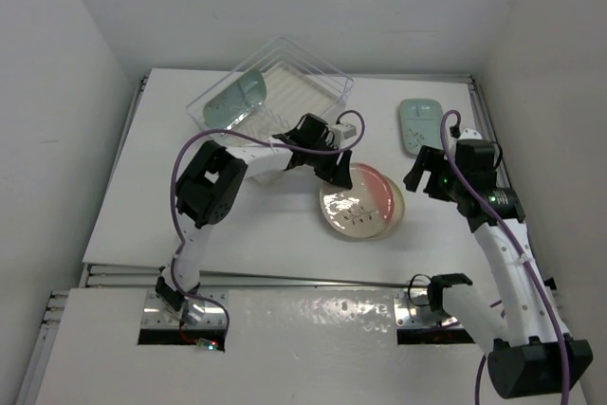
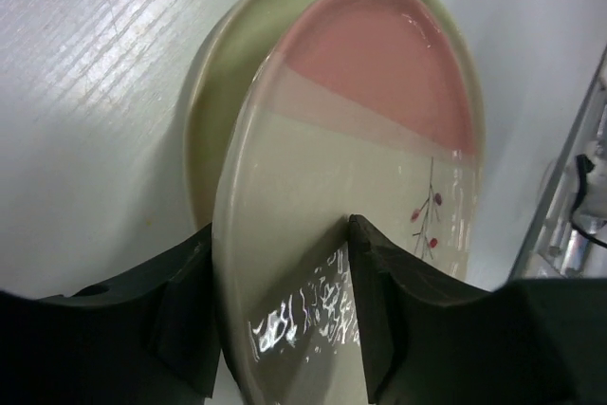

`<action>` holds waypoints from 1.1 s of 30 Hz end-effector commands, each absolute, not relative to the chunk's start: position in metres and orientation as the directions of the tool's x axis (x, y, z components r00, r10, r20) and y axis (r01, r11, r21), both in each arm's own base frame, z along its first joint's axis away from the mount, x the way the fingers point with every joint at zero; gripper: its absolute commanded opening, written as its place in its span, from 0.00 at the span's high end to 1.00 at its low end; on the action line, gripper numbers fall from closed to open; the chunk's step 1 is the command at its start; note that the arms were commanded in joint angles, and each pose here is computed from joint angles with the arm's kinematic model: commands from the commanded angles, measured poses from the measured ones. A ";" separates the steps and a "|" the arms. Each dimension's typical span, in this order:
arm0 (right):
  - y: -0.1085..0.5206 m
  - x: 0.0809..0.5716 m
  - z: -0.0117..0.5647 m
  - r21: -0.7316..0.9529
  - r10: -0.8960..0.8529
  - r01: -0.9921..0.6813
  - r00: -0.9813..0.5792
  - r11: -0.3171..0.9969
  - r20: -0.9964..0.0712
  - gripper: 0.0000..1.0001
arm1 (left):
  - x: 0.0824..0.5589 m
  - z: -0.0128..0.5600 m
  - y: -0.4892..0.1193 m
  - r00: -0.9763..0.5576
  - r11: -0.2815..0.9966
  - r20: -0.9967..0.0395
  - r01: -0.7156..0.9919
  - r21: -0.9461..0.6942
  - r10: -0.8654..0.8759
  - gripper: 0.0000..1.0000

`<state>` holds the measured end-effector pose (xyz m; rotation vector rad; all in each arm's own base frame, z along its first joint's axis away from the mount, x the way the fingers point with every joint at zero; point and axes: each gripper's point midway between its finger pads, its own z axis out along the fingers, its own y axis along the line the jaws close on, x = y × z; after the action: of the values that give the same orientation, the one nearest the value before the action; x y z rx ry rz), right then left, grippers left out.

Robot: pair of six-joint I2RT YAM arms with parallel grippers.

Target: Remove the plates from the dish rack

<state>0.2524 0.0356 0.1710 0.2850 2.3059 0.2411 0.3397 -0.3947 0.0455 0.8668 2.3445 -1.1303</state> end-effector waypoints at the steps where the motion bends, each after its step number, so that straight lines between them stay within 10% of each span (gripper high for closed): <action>1: 0.036 0.259 0.192 0.271 0.275 0.105 -0.623 0.957 -0.732 0.16 | 0.357 0.053 -0.406 -0.622 0.478 -0.682 0.766 -0.429 0.385 0.52; 33: 0.037 0.255 0.192 0.260 0.250 0.077 -0.626 0.962 -0.739 0.15 | 0.369 0.024 -0.425 -0.426 0.464 -0.701 0.873 -0.152 0.572 0.27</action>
<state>0.2508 0.0373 0.1750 0.2477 2.2929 0.2498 0.3558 -0.4276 0.0304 1.1424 2.1833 -0.7956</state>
